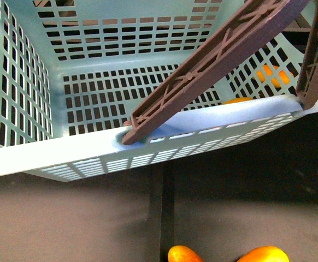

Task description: Pick lemon and mango into basket

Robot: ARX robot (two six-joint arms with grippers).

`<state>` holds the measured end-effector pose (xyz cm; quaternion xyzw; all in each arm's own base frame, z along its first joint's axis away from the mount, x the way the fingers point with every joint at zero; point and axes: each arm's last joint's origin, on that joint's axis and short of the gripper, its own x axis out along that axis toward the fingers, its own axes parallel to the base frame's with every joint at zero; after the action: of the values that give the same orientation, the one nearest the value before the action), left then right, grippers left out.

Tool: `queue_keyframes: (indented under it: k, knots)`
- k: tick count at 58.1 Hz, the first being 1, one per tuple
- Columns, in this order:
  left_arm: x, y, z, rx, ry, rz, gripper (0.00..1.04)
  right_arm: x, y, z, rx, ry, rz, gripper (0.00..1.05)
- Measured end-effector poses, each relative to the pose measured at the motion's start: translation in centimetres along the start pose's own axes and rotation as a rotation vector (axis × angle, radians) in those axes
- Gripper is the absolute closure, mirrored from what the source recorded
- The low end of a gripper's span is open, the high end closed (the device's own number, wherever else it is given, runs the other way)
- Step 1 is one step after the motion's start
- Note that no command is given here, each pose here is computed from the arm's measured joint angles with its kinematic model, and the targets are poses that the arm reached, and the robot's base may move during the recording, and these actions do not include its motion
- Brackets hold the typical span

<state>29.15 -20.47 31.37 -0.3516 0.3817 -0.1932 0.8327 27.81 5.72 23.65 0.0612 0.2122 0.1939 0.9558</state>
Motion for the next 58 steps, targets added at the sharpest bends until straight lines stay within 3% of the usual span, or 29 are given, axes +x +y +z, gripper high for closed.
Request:
queue_keyframes:
  k: [5,12,18,33,52,58]
  knots:
    - [0.0,0.0,0.0,0.000,0.000,0.000,0.98,1.2,1.2,-0.3,0.014,0.030,-0.016,0.49]
    - [0.0,0.0,0.0,0.000,0.000,0.000,0.98,1.4,1.1,-0.5,0.057,0.040,-0.055,0.20]
    - [0.1,0.0,0.0,0.003,0.006,0.000,0.98,0.5,0.4,-0.6,0.083,0.024,-0.080,0.07]
    - [0.1,0.1,0.1,-0.002,-0.009,0.011,0.98,-6.0,-2.0,-1.8,0.136,-0.027,-0.256,0.09]
    - [0.1,0.1,0.0,-0.006,0.004,0.001,0.98,-6.6,-2.0,-1.6,0.129,-0.047,-0.259,0.09]
    - [0.1,0.1,0.0,-0.004,0.004,0.002,0.98,-6.6,-2.3,-2.8,-0.004,-0.264,-0.369,0.23]
